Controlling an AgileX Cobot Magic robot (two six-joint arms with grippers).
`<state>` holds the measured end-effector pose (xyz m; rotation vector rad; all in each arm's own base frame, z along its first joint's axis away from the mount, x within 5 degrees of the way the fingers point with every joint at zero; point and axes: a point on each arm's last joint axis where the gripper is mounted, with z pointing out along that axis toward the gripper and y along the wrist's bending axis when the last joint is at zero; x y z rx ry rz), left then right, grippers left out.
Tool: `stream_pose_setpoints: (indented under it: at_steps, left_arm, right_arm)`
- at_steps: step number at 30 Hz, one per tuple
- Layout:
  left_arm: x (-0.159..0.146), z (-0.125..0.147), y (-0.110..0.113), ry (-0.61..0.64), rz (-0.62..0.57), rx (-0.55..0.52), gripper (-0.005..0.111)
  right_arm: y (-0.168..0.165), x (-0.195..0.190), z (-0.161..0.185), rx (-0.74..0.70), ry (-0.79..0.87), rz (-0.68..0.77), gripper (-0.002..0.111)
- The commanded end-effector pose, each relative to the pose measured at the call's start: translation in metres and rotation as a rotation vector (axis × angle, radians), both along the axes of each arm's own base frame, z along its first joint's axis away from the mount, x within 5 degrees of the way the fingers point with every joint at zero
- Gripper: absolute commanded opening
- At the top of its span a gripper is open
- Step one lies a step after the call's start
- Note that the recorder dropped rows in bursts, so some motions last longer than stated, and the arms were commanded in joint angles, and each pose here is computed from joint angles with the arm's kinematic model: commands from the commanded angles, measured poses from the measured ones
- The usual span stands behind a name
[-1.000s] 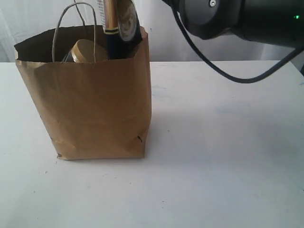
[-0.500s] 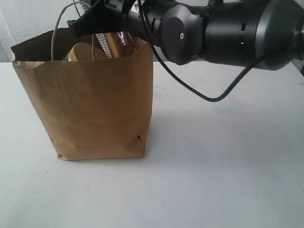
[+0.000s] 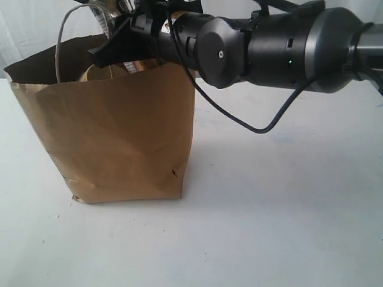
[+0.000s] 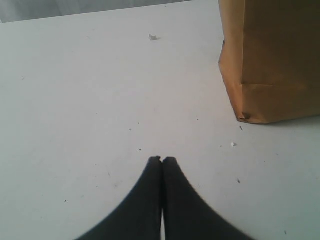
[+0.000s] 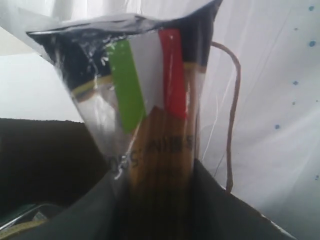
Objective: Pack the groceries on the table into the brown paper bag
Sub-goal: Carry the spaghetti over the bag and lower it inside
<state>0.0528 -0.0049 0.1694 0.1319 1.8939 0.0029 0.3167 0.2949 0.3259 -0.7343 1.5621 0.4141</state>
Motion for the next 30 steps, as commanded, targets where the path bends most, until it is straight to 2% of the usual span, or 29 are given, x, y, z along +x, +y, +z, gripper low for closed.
stream_pose_setpoints:
  at_steps: [1, 8, 16, 19, 30]
  left_arm:
    - [-0.0002, 0.0002, -0.0004, -0.004, -0.007, 0.000, 0.000]
    - [-0.0002, 0.0002, -0.0004, -0.004, -0.007, 0.000, 0.000]
    - [-0.0002, 0.0002, -0.0004, -0.004, -0.007, 0.000, 0.000]
    - [-0.0002, 0.0002, -0.0004, -0.004, -0.007, 0.000, 0.000]
    - [-0.0002, 0.0002, -0.0004, -0.004, -0.007, 0.000, 0.000]
  right_arm:
    - [-0.0021, -0.0001, 0.0103, 0.019, -0.038, -0.005, 0.002]
    - [-0.0021, -0.0002, 0.0099, 0.017, -0.035, -0.004, 0.020]
    - [-0.0021, -0.0002, 0.0099, 0.017, -0.035, -0.004, 0.036]
    - [-0.0021, -0.0002, 0.0099, 0.017, -0.035, -0.004, 0.047]
    - [-0.0027, -0.0009, 0.0117, 0.007, -0.047, -0.001, 0.048]
